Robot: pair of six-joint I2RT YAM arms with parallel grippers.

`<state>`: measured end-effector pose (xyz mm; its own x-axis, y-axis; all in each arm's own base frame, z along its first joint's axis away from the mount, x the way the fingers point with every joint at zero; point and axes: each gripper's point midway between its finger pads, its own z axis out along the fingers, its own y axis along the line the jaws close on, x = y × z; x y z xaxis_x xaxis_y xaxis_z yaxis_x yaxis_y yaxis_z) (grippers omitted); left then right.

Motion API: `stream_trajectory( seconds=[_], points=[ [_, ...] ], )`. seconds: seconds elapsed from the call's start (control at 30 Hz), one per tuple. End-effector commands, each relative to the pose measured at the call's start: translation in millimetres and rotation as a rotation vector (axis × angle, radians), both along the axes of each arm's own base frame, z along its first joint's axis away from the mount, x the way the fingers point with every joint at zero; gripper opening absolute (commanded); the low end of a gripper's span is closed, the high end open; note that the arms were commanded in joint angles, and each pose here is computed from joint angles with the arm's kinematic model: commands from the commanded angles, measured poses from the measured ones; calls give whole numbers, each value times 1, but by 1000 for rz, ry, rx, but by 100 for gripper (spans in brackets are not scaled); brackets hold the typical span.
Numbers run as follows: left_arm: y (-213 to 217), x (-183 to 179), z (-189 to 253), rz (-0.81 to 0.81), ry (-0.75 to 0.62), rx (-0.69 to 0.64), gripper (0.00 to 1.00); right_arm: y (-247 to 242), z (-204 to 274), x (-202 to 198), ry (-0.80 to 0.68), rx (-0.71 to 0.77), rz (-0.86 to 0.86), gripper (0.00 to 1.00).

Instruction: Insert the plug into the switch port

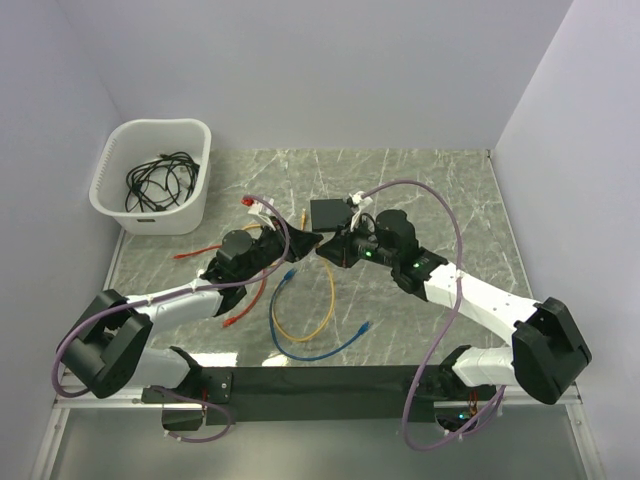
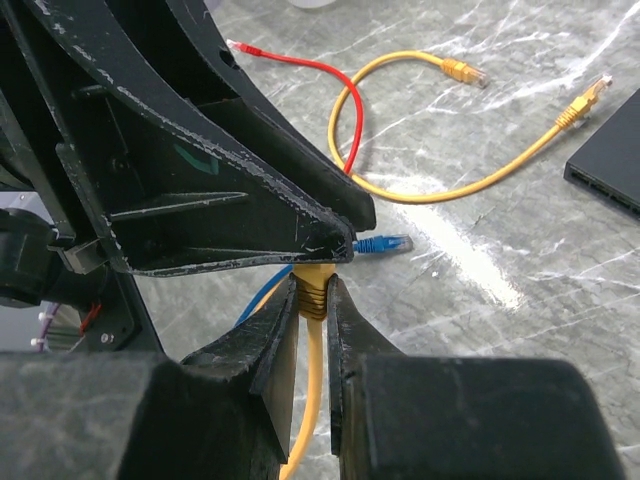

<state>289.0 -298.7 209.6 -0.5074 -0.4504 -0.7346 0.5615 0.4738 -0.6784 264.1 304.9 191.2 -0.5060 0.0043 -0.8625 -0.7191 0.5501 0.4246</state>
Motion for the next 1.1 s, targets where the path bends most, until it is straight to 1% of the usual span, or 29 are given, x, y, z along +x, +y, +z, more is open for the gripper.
stream_trajectory(
  seconds=[0.0, 0.03, 0.07, 0.17, 0.23, 0.27, 0.3, 0.33, 0.37, 0.4, 0.43, 0.5, 0.53, 0.57, 0.63, 0.73, 0.77, 0.87, 1.07],
  points=[
    [-7, -5, 11, -43, -48, -15, 27, 0, 32, 1, -88, 71, -14, 0],
    [-7, -5, 11, -45, -48, -15, 24, 1, 31, 1, -84, 71, -15, 0],
    [-9, -6, 11, -54, -50, -16, 16, 1, 31, 1, -84, 74, -12, 0],
    [-10, -3, 10, -51, -39, -15, 1, 2, 31, 2, -79, 71, -14, 0],
    [-9, 1, 2, -27, 10, 7, 0, 1, 30, 3, -79, 64, -24, 2],
    [-10, 5, 4, -16, 23, 11, 0, 0, 29, 4, -80, 55, -33, 5],
    [-8, 9, 2, 5, 38, 21, 0, -3, 26, 5, -70, 36, -48, 17],
    [-7, 10, -5, 15, 72, 45, 0, -5, 28, 10, -85, 20, -82, 22],
    [-8, 12, -1, 21, 75, 45, 0, -8, 28, 13, -87, 2, -113, 34],
    [-7, 14, 0, 32, 85, 48, 0, -14, 22, 15, -67, -38, -154, 39],
    [-6, 14, -2, 38, 97, 56, 0, -19, 29, 24, -87, -61, -225, 42],
    [-5, 15, -2, 50, 126, 70, 0, -28, 26, 25, -72, -113, -269, 47],
    [-4, 17, -3, 62, 134, 75, 0, -32, 31, 29, -88, -126, -303, 47],
    [-4, 18, -2, 64, 145, 83, 0, -32, 34, 27, -90, -131, -297, 50],
    [-4, 19, 1, 69, 153, 84, 0, -35, 37, 24, -92, -144, -308, 50],
    [-5, 19, 4, 66, 153, 76, 0, -31, 39, 19, -102, -138, -280, 50],
    [-6, 19, 2, 65, 158, 78, 0, -25, 37, 14, -92, -131, -238, 50],
    [-7, 21, -4, 68, 172, 84, 0, -15, 26, 13, -63, -146, -191, 49],
    [-8, 22, -5, 66, 178, 80, 1, -6, 17, 15, -46, -164, -169, 45]
  ],
)
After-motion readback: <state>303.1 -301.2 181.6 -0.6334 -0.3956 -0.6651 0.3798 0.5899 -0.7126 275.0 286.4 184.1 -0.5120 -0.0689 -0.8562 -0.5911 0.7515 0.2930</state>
